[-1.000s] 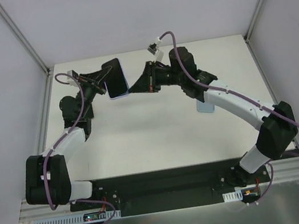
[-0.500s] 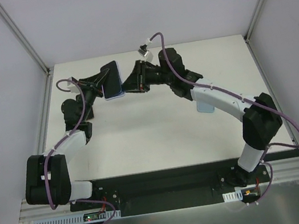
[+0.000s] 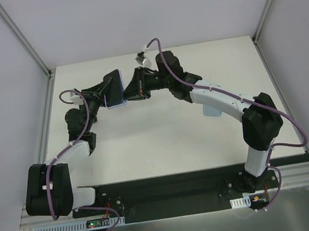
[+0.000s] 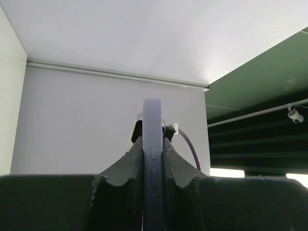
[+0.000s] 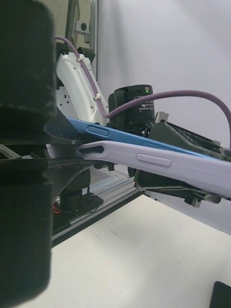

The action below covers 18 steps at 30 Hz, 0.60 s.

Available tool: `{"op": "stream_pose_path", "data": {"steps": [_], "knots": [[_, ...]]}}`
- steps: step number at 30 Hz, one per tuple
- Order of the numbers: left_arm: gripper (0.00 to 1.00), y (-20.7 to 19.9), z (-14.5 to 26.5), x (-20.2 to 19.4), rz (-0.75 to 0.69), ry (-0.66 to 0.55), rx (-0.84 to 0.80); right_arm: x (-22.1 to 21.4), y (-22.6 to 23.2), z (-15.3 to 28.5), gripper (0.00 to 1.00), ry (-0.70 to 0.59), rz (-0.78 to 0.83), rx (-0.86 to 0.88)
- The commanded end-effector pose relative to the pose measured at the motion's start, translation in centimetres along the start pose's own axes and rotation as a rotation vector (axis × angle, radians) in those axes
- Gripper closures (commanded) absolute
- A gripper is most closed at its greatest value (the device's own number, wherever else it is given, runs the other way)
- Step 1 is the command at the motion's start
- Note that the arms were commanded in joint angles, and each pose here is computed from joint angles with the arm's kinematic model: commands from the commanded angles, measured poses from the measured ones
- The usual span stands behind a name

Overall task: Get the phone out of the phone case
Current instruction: Remove the phone case from the phone.

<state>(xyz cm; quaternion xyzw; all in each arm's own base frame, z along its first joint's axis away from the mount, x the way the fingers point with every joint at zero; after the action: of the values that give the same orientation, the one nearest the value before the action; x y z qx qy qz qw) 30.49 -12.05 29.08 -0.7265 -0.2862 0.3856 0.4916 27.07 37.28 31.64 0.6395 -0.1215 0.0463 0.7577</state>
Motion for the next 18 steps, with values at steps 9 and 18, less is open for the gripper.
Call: {"op": "stream_pose_path", "data": {"steps": [9,18], "knots": [[0.38,-3.0,3.5,-8.9,-0.326,0.499,-0.162,2.1,-2.5,4.0,0.99,-0.285,0.031,-0.208],[0.01,-1.1,3.2,-8.3,-0.41,0.565,-0.034,0.0,-5.2,9.5,0.98,-0.333,0.065,-0.411]]}}
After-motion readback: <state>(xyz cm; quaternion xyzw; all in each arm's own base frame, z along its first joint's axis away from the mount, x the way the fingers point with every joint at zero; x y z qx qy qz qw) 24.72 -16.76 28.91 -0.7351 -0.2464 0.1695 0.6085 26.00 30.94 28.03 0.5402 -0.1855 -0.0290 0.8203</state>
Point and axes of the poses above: each gripper's point midway between its finger pads, its own z axis back along the fingers, its own y axis along the line the jaws close on, x = y × z, the point moved 7 cm from there along z, back along the fingers, and after that the axes turned 4 degrees about -z, right-handed, at the moved point
